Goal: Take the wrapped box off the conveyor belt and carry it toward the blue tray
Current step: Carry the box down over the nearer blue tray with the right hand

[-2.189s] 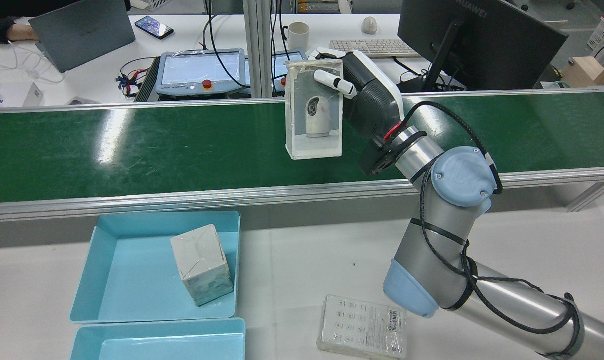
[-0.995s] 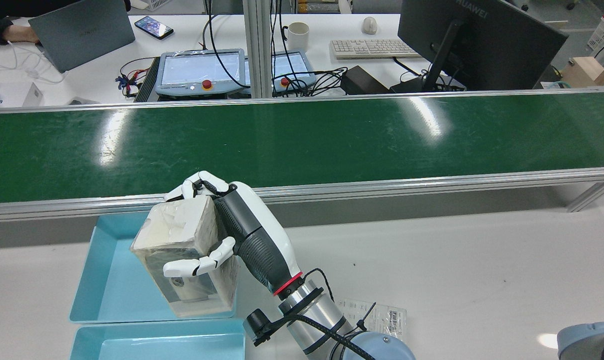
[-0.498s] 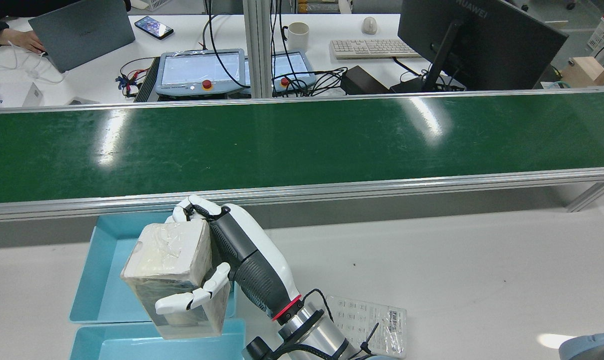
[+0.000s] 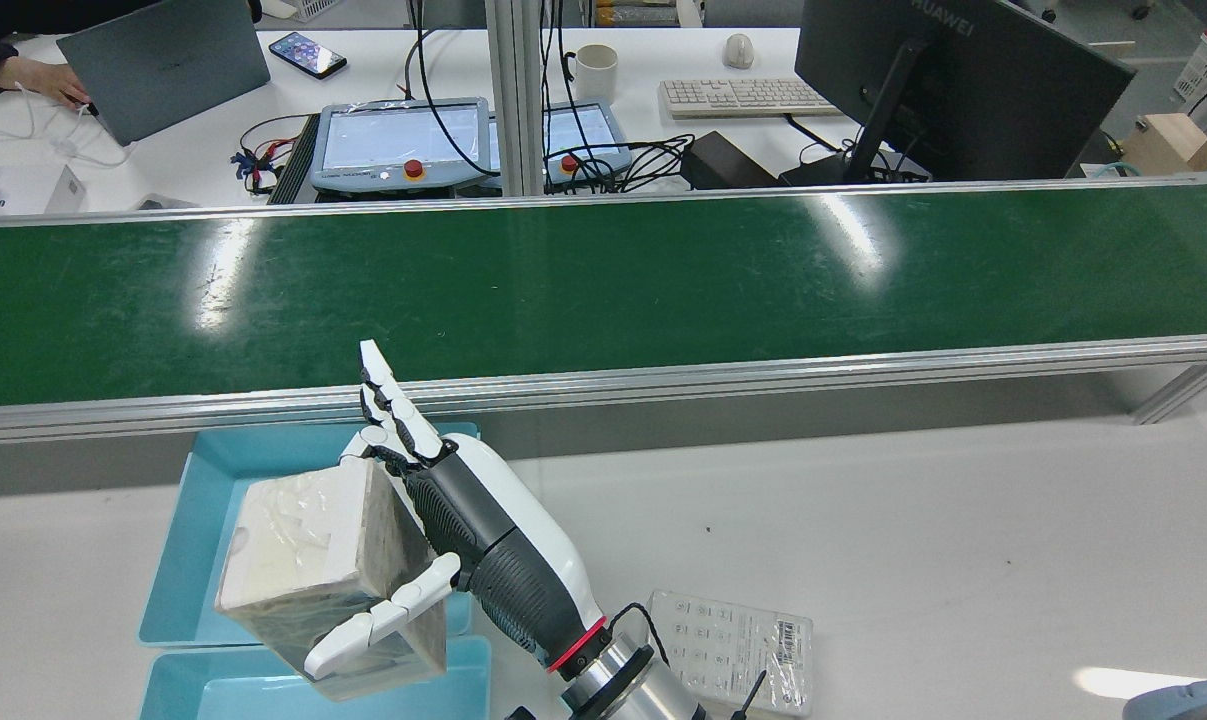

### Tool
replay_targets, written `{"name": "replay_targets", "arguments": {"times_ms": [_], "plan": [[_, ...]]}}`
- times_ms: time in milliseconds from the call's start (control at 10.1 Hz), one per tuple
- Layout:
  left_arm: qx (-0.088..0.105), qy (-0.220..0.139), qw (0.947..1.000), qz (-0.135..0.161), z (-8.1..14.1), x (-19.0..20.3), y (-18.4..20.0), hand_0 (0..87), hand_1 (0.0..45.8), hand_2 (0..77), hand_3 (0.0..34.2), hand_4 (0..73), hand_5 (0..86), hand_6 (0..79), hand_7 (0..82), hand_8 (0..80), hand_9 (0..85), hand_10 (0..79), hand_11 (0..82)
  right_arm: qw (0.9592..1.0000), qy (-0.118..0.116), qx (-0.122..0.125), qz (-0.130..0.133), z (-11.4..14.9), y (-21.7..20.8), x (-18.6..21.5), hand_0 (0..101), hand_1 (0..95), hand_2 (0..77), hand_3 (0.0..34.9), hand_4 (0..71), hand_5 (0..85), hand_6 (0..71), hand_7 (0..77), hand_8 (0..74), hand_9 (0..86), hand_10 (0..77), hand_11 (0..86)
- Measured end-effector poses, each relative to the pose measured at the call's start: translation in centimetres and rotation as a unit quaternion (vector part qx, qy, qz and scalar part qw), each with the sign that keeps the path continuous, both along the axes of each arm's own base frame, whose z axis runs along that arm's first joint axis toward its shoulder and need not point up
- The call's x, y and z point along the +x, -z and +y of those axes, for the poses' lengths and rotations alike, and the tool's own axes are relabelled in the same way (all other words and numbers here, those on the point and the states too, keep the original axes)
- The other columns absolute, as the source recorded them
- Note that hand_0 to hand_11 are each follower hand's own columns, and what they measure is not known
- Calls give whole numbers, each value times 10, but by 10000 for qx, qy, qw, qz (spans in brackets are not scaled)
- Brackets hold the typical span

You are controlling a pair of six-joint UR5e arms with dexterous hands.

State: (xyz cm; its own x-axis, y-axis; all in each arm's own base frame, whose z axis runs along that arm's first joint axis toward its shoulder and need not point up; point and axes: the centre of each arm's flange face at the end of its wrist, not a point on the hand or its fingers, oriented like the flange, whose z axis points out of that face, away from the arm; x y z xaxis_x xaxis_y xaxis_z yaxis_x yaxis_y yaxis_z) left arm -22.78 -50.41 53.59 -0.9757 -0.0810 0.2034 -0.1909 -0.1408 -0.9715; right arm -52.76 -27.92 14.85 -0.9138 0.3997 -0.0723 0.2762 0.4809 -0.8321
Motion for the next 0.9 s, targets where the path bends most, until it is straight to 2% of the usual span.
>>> {"name": "replay_targets", "arguments": {"times_ms": [100, 199, 299, 398, 498, 597, 896], "plan": [[0, 0, 10000, 0, 0, 0, 0, 0, 0, 5, 0, 0, 11, 0, 0, 0, 0, 0, 0, 10000, 7, -1, -6, 1, -1, 2, 440, 60, 82, 214, 0, 0, 0, 11, 0, 11, 5, 11], [0, 0, 10000, 0, 0, 0, 0, 0, 0, 5, 0, 0, 11, 0, 0, 0, 0, 0, 0, 10000, 7, -2, -13, 1, -3, 5, 440, 60, 82, 214, 0, 0, 0, 11, 0, 11, 5, 11], [0, 0, 10000, 0, 0, 0, 0, 0, 0, 5, 0, 0, 11, 0, 0, 0, 0, 0, 0, 10000, 5, -4, -22, 1, -5, 8, 457, 104, 87, 277, 0, 0, 0, 0, 0, 11, 0, 5], [0, 0, 10000, 0, 0, 0, 0, 0, 0, 11, 0, 0, 11, 0, 5, 0, 0, 0, 0, 10000, -20, -5, -17, -1, -8, 15, 458, 131, 87, 309, 0, 0, 0, 0, 0, 11, 0, 5], [0, 0, 10000, 0, 0, 0, 0, 0, 0, 5, 0, 0, 11, 0, 0, 0, 0, 0, 0, 10000, -77, 0, 49, -6, -11, 26, 458, 131, 87, 309, 0, 0, 0, 0, 0, 11, 0, 5], [0, 0, 10000, 0, 0, 0, 0, 0, 0, 5, 0, 0, 11, 0, 0, 0, 0, 5, 0, 9996, -160, 43, 224, -17, -12, 46, 461, 125, 104, 308, 0, 0, 0, 33, 0, 11, 0, 5], [0, 0, 10000, 0, 0, 0, 0, 0, 0, 5, 0, 0, 5, 0, 0, 0, 0, 0, 0, 9950, -431, 239, 870, -67, -13, 133, 463, 120, 104, 306, 0, 0, 0, 49, 0, 11, 0, 11]]}}
